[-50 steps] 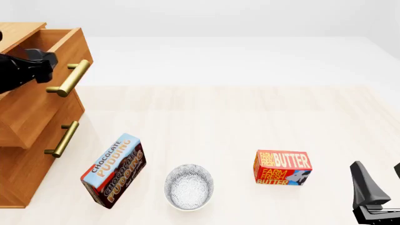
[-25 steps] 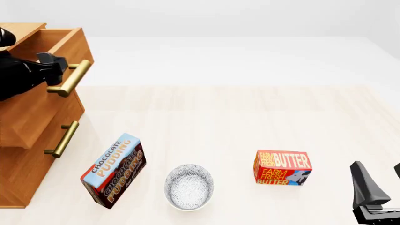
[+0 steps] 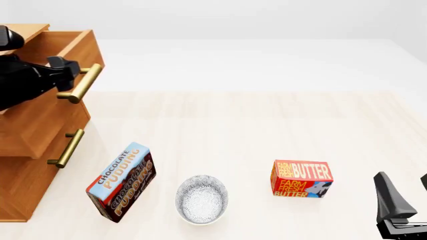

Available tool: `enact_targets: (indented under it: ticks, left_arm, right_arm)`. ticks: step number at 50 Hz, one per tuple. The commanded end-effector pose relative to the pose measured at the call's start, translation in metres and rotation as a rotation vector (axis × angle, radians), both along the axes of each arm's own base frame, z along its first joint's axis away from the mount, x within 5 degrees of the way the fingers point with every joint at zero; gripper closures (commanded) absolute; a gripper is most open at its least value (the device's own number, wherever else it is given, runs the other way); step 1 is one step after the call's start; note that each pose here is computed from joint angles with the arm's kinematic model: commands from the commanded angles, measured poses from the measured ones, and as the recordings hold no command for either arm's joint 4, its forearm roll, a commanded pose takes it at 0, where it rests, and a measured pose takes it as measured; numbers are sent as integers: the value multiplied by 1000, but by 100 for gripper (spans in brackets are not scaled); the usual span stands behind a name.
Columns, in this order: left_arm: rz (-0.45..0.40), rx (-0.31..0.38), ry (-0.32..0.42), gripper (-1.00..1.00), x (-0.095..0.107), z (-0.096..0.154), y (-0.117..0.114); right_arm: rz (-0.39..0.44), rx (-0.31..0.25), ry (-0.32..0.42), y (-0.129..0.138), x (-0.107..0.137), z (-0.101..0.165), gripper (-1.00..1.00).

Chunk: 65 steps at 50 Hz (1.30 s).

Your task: Put the bowl in the top drawer of the cabinet.

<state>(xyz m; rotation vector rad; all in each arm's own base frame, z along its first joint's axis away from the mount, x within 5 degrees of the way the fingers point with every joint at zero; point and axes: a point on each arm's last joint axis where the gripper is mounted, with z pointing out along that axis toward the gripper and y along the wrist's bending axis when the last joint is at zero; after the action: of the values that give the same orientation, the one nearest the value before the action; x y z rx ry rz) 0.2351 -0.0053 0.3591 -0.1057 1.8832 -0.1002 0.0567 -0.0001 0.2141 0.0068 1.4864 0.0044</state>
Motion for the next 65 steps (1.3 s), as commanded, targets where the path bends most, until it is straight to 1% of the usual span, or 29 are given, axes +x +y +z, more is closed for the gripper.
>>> enact_targets:
  ticks: [1, 7, 15, 26, 28, 29, 41, 49, 65]
  left_arm:
    - [-20, -43, 109, -100, 8, -29, -8]
    - [-31, -33, 121, -100, 9, -33, -10]
    - [-58, -11, 128, -100, 8, -32, -15]
    - [-73, -5, 145, -100, 11, -37, -18]
    - [-83, -17, 166, -100, 12, -41, -23]
    - [-83, -7, 157, -100, 11, -39, -21]
    - [-114, -8, 178, -100, 11, -43, -30]
    - [-146, -4, 176, -100, 7, -40, -37]
    - [-187, 19, 167, -100, 5, -39, -45]
  right_arm:
    - [0, 0, 0, 0, 0, 0, -100]
    - [0, 0, 0, 0, 0, 0, -100]
    - [0, 0, 0, 0, 0, 0, -100]
    - [0, -1, 0, 0, 0, 0, -100]
    - [0, 0, 0, 0, 0, 0, -100]
    - [0, 0, 0, 0, 0, 0, -100]
    - [0, 0, 0, 0, 0, 0, -100]
    - [0, 0, 0, 0, 0, 0, -100]
    - [0, 0, 0, 0, 0, 0, -100]
